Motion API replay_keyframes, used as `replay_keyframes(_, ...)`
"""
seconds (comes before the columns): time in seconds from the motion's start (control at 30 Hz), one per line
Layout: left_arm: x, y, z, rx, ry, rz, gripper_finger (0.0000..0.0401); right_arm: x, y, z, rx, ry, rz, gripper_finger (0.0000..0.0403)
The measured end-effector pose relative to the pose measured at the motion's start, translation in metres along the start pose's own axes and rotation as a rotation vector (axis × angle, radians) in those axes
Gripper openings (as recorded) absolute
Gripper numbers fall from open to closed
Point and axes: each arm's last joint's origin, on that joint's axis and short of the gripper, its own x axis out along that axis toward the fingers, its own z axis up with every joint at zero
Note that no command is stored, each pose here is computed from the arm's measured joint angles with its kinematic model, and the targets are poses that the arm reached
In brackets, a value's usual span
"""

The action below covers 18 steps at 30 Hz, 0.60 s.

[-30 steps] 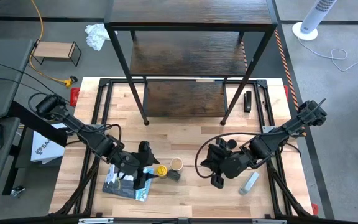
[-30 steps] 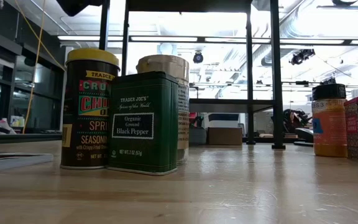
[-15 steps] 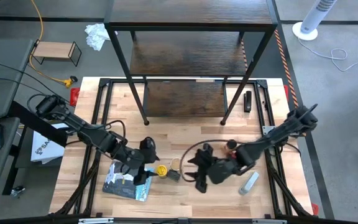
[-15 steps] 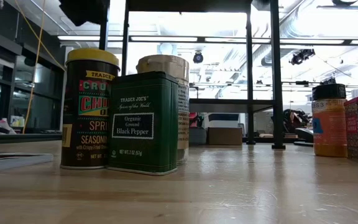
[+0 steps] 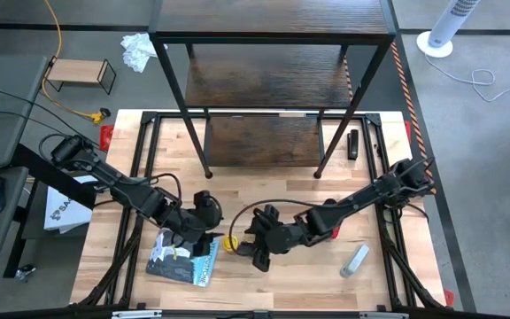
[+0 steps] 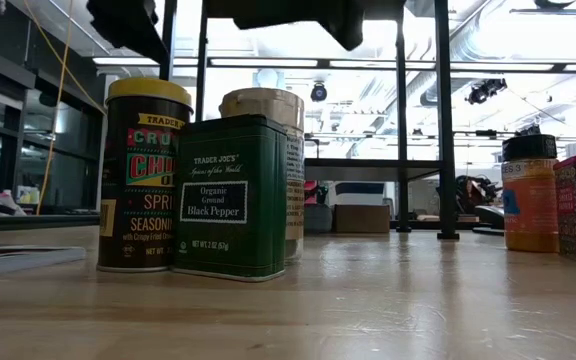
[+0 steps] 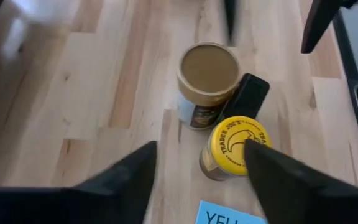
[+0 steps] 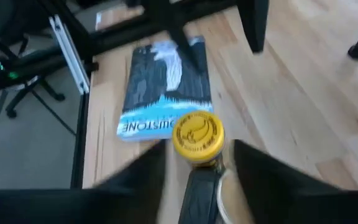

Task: Shelf spices
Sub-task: Put the gold seasoning bottle on the shelf

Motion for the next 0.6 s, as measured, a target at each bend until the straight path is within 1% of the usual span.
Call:
replay_keyframes(0.1, -0.001, 0.0, -0.002, -0.058, -0.008, 0.034, 0.0123, 0.005, -0.006, 0.003, 0.006, 0.051, 0.005, 0.005)
replay_keyframes(0.13, -0.001, 0.0, -0.002, -0.082, -0.006, 0.04, 0.0085, 0.006, -0.008, 0.003, 0.004, 0.057, 0.001, 0.0026)
replay_keyframes(0.17, -0.002, -0.001, -0.002, -0.11, -0.008, 0.039, 0.0046, 0.007, -0.01, 0.004, 0.007, 0.054, -0.008, 0.0019)
replay_keyframes(0.2, -0.002, -0.002, -0.002, -0.14, -0.013, 0.037, 0.0024, 0.007, -0.012, 0.006, 0.015, 0.045, -0.019, 0.0019)
replay_keyframes(0.23, -0.002, -0.002, -0.003, -0.172, -0.019, 0.044, 0.0016, 0.008, -0.014, 0.008, 0.024, 0.035, -0.031, 0.0015)
replay_keyframes(0.3, -0.003, -0.003, -0.003, -0.22, -0.042, 0.073, 0.0013, 0.01, -0.02, 0.011, 0.037, 0.032, -0.039, 0.0004)
replay_keyframes(0.43, -0.005, -0.004, -0.004, -0.293, -0.084, 0.116, 0.0003, 0.021, -0.031, 0.011, 0.081, 0.068, -0.028, 0.0001)
replay_keyframes(0.6, -0.005, -0.004, -0.003, -0.312, -0.09, 0.122, 0.0001, 0.032, -0.034, 0.008, 0.092, 0.076, 0.002, 0.0001)
